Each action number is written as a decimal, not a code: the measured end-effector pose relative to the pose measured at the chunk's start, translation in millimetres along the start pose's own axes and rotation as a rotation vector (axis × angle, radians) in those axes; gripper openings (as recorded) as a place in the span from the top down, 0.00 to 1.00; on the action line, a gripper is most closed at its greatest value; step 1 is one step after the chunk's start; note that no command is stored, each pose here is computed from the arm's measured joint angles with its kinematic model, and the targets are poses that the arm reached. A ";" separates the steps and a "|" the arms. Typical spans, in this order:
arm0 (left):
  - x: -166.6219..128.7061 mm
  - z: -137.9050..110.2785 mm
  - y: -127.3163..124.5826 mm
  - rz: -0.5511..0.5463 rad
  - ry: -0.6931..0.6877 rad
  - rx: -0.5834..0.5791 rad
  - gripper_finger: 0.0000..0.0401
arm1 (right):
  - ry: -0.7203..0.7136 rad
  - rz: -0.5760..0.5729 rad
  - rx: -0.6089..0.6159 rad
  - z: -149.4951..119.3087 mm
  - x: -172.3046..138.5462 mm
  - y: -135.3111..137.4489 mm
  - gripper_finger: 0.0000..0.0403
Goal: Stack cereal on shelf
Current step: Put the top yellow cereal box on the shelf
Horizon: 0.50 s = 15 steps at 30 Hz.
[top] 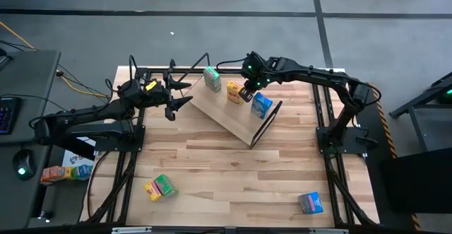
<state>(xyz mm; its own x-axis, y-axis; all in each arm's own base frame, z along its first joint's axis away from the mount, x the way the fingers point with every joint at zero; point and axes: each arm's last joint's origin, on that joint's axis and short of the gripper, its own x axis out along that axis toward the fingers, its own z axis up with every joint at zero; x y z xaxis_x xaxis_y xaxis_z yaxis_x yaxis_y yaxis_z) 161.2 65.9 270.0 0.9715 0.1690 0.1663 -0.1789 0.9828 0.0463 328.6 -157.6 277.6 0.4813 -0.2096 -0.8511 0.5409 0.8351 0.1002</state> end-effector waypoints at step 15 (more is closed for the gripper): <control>0.0 -0.6 0.0 0.000 0.006 -0.003 0.43 | 0.023 -0.026 -0.011 -2.5 -1.9 -3.5 1.00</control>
<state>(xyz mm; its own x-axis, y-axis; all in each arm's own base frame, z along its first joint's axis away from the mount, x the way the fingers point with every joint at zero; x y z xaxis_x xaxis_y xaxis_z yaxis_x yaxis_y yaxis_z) 161.3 65.9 269.4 0.9725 0.1692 0.1603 -0.1783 0.9830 0.0437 324.0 -158.9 277.6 0.4510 -0.2199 -0.8650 0.5458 0.8348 0.0724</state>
